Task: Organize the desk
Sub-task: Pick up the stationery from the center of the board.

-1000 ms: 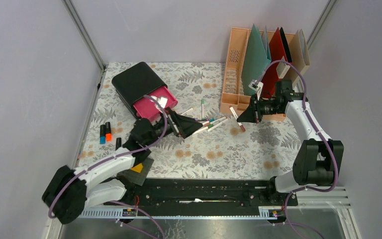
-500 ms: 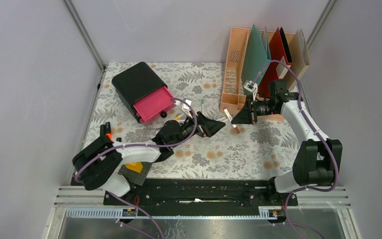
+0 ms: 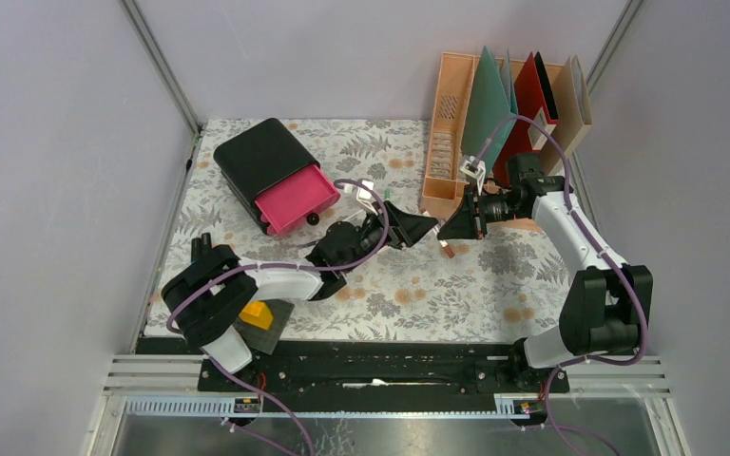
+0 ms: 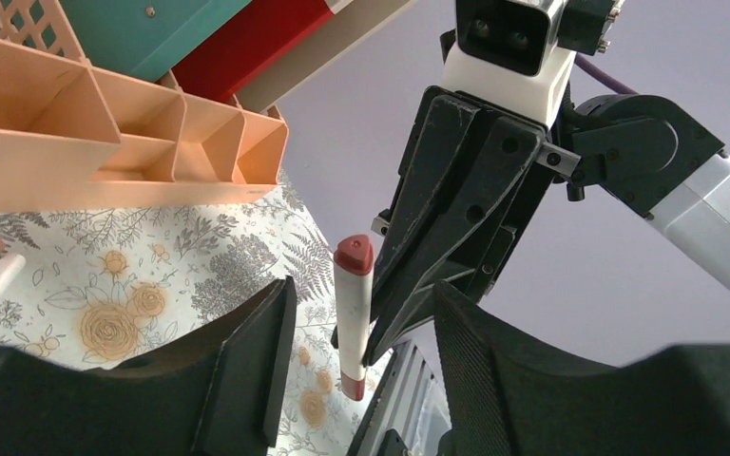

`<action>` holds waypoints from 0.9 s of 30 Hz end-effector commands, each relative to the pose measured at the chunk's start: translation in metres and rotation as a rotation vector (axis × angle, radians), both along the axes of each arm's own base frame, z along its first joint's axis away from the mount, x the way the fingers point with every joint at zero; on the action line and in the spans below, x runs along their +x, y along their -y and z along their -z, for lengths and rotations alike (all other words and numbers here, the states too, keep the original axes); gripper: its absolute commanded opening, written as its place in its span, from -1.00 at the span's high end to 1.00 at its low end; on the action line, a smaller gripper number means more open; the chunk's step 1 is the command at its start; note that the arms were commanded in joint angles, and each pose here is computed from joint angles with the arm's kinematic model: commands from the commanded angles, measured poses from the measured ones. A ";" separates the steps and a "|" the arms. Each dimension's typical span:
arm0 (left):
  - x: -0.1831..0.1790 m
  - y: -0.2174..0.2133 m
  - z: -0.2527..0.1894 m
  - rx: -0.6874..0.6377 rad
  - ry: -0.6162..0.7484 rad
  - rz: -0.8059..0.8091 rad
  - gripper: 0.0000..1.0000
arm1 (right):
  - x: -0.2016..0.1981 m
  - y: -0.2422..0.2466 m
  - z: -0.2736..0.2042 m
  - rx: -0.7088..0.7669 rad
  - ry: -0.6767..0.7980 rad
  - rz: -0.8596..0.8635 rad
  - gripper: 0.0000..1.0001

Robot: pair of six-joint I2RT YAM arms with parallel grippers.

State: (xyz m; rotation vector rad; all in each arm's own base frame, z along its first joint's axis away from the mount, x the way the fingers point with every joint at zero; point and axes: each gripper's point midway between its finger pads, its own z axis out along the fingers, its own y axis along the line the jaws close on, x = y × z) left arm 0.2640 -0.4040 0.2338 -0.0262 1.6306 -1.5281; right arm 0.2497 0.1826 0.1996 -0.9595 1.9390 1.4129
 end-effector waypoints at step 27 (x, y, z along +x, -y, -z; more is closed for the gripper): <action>0.003 0.007 -0.019 0.028 0.070 -0.002 1.00 | -0.008 -0.002 0.004 -0.044 0.032 -0.021 -0.09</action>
